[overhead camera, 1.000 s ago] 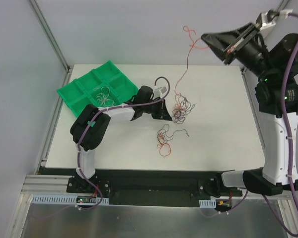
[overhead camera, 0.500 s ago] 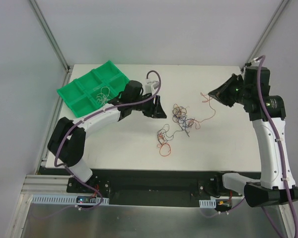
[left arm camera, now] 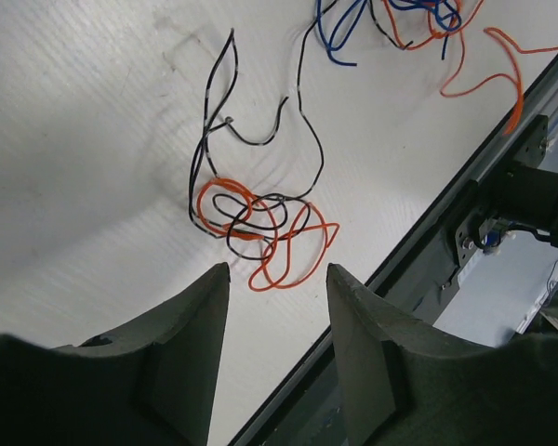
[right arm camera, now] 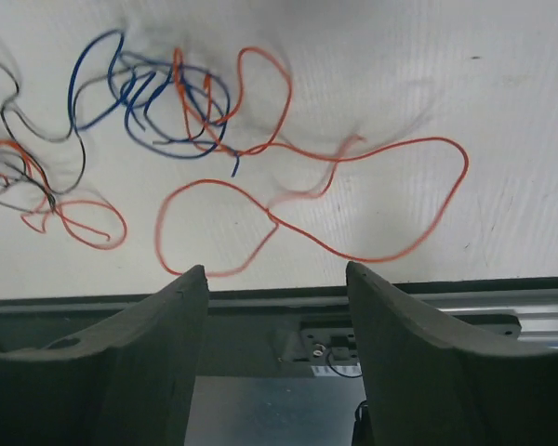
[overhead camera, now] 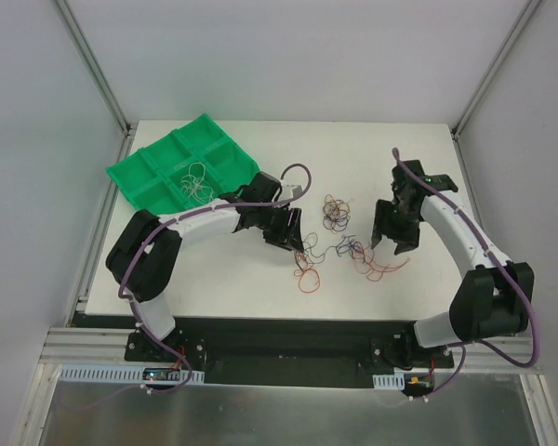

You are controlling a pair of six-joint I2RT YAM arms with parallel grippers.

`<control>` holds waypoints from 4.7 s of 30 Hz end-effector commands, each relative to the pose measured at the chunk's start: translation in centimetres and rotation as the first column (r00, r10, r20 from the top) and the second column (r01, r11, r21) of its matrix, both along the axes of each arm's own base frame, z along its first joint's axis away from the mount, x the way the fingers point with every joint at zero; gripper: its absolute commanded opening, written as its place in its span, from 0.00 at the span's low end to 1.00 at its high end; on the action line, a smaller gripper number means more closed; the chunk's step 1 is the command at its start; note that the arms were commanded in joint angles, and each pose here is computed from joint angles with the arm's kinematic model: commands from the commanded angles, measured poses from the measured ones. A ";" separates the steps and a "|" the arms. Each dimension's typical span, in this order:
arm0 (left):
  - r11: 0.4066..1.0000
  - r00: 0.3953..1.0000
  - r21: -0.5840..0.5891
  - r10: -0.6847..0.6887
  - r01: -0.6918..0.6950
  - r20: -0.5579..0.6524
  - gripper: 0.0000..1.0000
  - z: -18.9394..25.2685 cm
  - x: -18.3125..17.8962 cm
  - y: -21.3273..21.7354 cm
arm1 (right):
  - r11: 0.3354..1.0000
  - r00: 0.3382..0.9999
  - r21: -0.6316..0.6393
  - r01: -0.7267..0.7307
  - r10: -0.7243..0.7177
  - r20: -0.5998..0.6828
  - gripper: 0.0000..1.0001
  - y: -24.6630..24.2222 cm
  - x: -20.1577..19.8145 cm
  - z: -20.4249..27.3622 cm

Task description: Untangle the cables

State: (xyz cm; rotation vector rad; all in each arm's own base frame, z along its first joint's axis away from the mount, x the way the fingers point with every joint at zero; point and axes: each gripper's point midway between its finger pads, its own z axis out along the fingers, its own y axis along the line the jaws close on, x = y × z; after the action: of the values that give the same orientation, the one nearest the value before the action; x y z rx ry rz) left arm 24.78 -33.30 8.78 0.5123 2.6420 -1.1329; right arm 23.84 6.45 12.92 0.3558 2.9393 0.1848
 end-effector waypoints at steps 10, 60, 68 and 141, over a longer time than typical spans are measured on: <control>0.998 0.998 0.022 0.058 -0.058 -0.006 0.47 1.0 -1.5 3.6 | 0.829 0.853 0.208 -0.519 0.488 0.183 0.64 15.0 -2.7 -3.6; 0.986 0.995 0.163 -0.015 0.032 -0.101 0.43 -5.8 1.6 -0.7 | 0.797 0.305 0.209 -0.567 -0.033 0.952 0.01 14.4 -2.6 44.6; 0.988 0.996 0.153 -0.013 0.026 -0.086 0.45 -5.0 1.8 -0.4 | 0.740 0.083 0.304 -0.600 -0.320 0.944 0.00 10.9 -5.5 53.8; 0.839 0.931 -0.471 -0.105 0.271 0.348 0.52 10.0 -1.6 -13.8 | 0.792 0.181 0.379 -0.478 -0.334 0.925 0.00 11.2 -1.6 50.7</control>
State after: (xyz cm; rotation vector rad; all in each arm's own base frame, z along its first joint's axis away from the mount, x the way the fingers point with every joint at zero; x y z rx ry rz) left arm 22.44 -46.07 16.51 0.7750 2.0173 -1.5630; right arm 23.37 18.89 61.73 0.0369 1.4803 0.9829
